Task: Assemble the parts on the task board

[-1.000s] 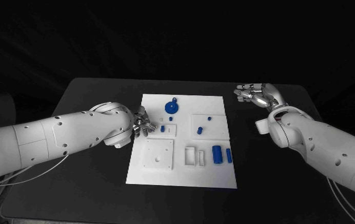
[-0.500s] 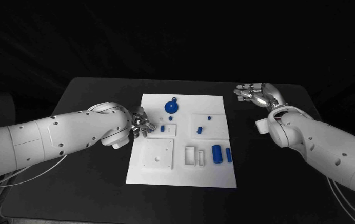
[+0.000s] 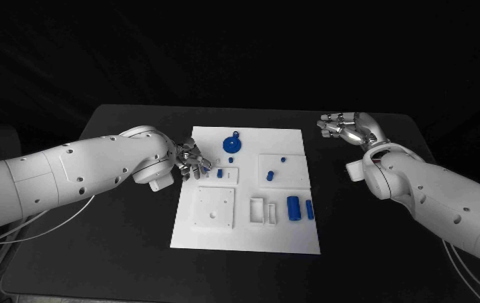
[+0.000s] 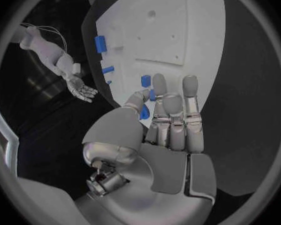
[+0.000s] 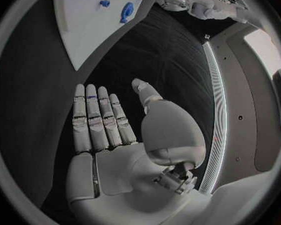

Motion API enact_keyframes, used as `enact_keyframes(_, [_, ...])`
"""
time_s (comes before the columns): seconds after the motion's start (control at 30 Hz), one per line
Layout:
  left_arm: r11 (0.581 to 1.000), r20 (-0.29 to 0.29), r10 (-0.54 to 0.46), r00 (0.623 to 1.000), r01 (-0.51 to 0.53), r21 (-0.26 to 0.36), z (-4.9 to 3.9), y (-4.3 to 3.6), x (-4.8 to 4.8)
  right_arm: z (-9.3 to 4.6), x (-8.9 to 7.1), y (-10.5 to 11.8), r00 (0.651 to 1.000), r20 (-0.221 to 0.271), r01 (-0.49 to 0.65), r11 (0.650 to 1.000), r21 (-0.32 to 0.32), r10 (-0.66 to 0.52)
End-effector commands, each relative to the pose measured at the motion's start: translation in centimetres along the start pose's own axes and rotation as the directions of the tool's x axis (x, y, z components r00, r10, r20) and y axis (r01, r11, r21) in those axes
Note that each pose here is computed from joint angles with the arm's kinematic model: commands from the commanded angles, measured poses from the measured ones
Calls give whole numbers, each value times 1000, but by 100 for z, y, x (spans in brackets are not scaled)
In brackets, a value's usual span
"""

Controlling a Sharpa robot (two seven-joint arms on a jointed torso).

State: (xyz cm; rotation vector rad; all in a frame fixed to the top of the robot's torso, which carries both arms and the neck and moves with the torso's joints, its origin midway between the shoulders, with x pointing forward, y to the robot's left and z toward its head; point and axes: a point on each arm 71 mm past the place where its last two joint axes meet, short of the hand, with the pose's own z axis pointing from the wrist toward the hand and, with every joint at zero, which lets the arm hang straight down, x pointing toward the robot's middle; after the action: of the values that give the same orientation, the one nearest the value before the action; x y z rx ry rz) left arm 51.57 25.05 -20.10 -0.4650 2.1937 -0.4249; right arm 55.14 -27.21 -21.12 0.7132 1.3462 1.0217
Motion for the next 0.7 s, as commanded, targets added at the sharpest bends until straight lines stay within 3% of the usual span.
enact_keyframes(0.03, [1000,-100,5,995,-2,24,-3,-61,-6,0,17,6,1000,-16,-1,1000,-10,1])
enact_keyframes(0.4, [983,-236,158,959,-176,-56,45,-149,-251,4,33,11,1000,-17,-3,1000,-10,3])
enact_keyframes(0.7, [957,-308,223,925,-267,-110,164,-252,-332,7,50,21,1000,-19,-5,1000,-12,5])
